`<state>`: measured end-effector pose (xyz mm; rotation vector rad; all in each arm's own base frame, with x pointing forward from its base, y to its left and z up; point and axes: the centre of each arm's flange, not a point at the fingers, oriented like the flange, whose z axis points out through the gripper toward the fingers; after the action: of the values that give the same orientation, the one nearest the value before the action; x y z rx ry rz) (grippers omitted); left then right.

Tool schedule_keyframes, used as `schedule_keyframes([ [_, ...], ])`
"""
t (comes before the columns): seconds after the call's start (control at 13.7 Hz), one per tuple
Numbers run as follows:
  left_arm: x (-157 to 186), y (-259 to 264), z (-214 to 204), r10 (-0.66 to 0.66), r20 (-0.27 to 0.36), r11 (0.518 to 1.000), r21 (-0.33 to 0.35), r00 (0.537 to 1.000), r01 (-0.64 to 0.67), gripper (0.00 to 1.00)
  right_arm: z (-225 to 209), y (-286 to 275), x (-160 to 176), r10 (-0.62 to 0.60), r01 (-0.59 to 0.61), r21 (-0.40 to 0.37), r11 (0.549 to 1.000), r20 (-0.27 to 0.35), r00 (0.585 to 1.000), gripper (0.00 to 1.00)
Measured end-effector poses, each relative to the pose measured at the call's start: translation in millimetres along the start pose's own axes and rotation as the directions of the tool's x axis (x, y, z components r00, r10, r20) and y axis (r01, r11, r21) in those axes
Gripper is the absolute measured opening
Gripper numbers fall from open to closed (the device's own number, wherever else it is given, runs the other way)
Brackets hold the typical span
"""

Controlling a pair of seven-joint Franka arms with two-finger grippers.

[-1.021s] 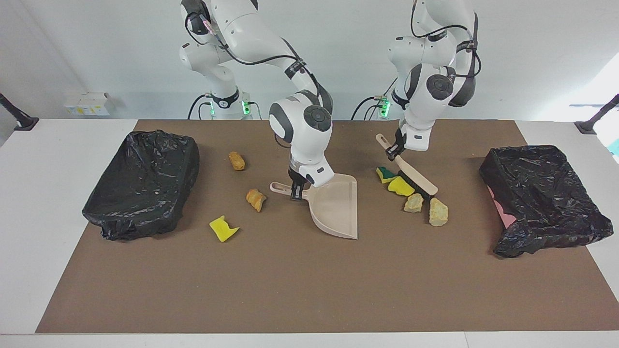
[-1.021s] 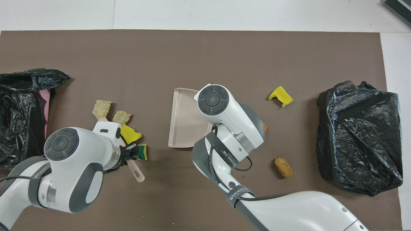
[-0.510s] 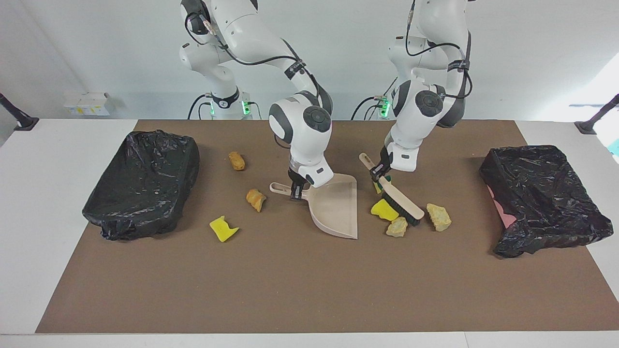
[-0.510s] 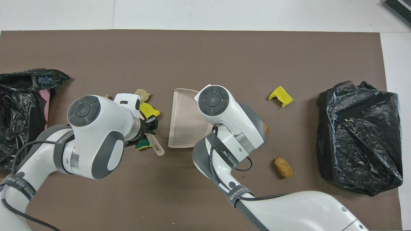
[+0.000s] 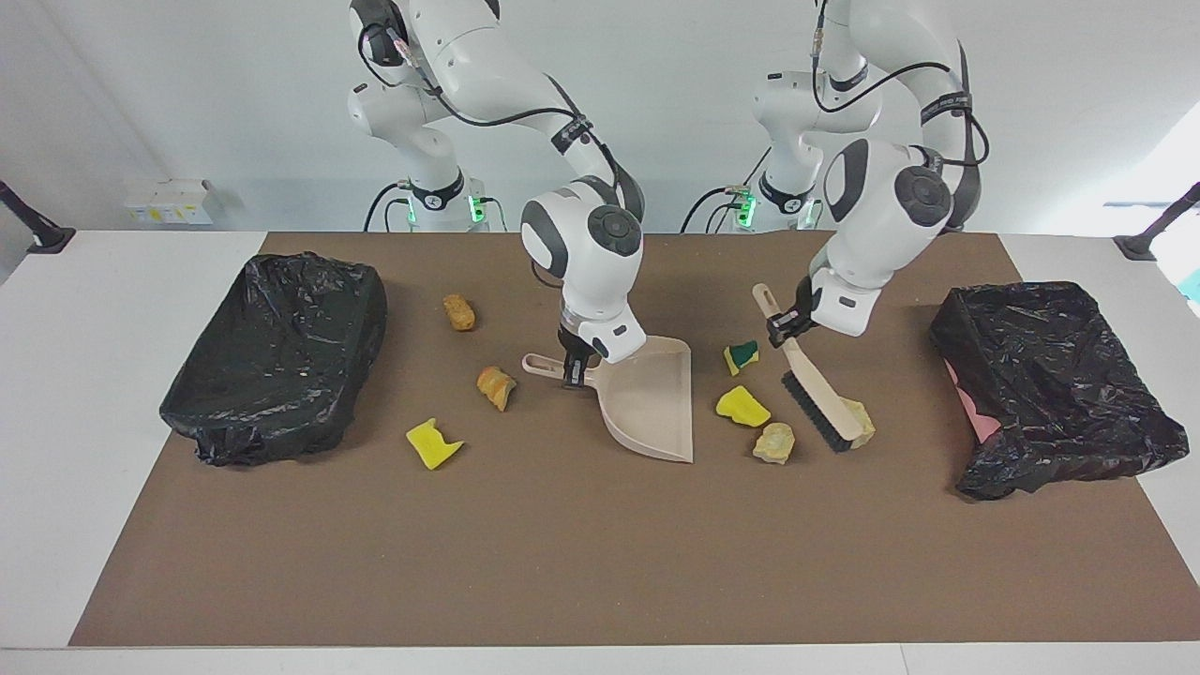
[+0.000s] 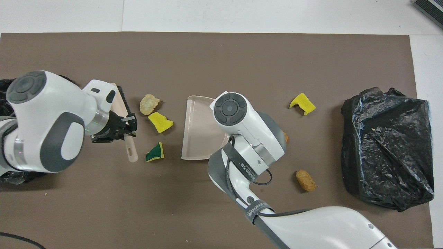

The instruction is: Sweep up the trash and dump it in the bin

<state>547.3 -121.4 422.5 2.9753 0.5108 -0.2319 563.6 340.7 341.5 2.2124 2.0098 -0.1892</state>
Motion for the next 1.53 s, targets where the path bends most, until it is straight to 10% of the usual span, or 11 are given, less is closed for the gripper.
schedule_keyframes([
  [0.66,25,-98,39,0.272,0.089,0.951,0.130,0.958,-0.282,0.25,0,0,0,0.000,0.000,0.000,1.000,0.000,1.000,0.31],
  [1.53,-65,52,80,0.550,0.076,0.823,0.117,0.831,-0.556,0.25,0,0,0,0.000,0.000,0.001,1.000,0.001,1.000,0.31],
])
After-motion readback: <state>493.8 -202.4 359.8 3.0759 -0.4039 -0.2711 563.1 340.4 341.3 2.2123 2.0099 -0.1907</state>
